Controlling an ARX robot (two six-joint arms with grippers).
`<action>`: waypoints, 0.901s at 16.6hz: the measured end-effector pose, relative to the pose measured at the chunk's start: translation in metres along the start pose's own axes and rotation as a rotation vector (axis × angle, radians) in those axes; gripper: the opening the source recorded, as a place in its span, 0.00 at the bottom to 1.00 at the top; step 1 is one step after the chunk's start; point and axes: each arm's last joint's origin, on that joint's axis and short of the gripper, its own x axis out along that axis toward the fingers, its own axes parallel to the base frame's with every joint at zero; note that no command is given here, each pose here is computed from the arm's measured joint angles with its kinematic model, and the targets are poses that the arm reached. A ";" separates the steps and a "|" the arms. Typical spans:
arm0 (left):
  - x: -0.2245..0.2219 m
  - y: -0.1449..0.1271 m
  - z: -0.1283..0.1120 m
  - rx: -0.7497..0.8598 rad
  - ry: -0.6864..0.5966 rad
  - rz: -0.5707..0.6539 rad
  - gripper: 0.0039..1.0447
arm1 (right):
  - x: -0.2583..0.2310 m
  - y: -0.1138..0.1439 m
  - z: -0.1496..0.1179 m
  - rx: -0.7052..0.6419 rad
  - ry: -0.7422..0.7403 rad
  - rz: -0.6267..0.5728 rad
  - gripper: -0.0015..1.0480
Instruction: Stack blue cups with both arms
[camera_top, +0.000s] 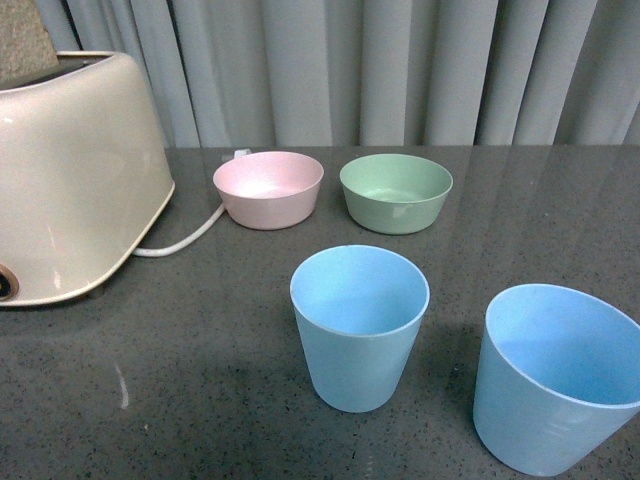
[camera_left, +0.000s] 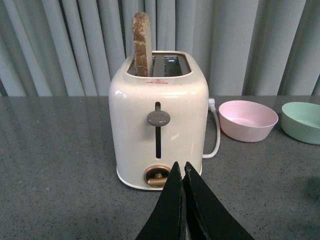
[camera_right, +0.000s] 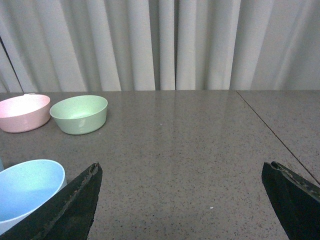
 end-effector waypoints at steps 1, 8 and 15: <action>-0.001 0.000 -0.002 0.000 -0.003 0.000 0.01 | 0.000 0.000 0.000 0.000 0.000 0.000 0.94; -0.009 0.000 -0.015 -0.001 -0.008 0.000 0.01 | 0.000 0.000 0.000 0.000 0.000 0.000 0.94; -0.020 0.000 -0.017 0.000 -0.008 0.002 0.01 | 0.000 0.000 0.000 0.000 -0.002 0.000 0.94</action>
